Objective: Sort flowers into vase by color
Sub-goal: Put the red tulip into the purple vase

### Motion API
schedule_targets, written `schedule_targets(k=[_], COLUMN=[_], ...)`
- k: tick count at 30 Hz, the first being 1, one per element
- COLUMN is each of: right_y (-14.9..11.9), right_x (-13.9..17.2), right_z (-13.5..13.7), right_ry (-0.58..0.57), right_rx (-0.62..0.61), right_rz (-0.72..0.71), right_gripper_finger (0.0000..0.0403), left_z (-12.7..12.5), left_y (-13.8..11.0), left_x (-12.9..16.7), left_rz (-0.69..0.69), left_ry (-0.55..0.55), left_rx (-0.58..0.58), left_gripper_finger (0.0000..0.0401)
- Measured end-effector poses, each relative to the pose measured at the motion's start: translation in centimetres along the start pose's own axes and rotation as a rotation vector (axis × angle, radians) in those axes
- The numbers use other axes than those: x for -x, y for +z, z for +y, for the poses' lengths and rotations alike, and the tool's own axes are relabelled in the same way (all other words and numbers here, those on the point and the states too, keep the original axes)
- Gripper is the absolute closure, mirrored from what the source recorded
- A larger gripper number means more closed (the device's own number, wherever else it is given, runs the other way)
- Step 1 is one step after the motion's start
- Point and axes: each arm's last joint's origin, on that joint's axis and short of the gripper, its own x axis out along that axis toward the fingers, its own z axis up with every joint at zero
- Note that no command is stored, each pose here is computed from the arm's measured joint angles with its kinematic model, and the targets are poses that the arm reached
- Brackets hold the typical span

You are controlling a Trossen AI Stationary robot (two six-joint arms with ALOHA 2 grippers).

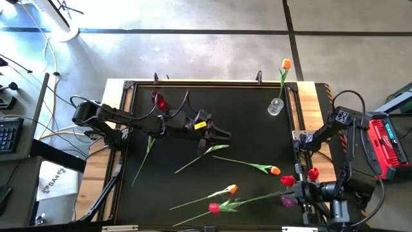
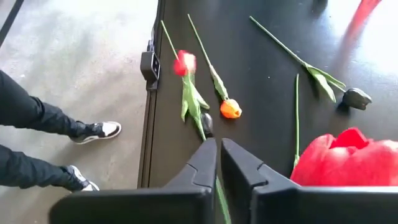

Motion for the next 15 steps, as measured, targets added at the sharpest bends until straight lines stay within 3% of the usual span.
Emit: schedule_targets(k=[11,15], right_y=[1.3,2.9], right_x=[-0.6,-2.1], right_z=[0.0,-0.5], right_ry=[-0.026,0.007], right_rx=[-0.088,0.01], right_rz=[-0.125,-0.055], right_gripper_finger=[0.04,0.04], left_z=[0.7,1.2], left_y=[-1.1,-2.0], left_x=[0.1,0.3], left_rz=[0.116,0.206], left_ry=[0.079,0.134], left_rx=[0.054,0.059], left_gripper_finger=[0.0291,0.0291])
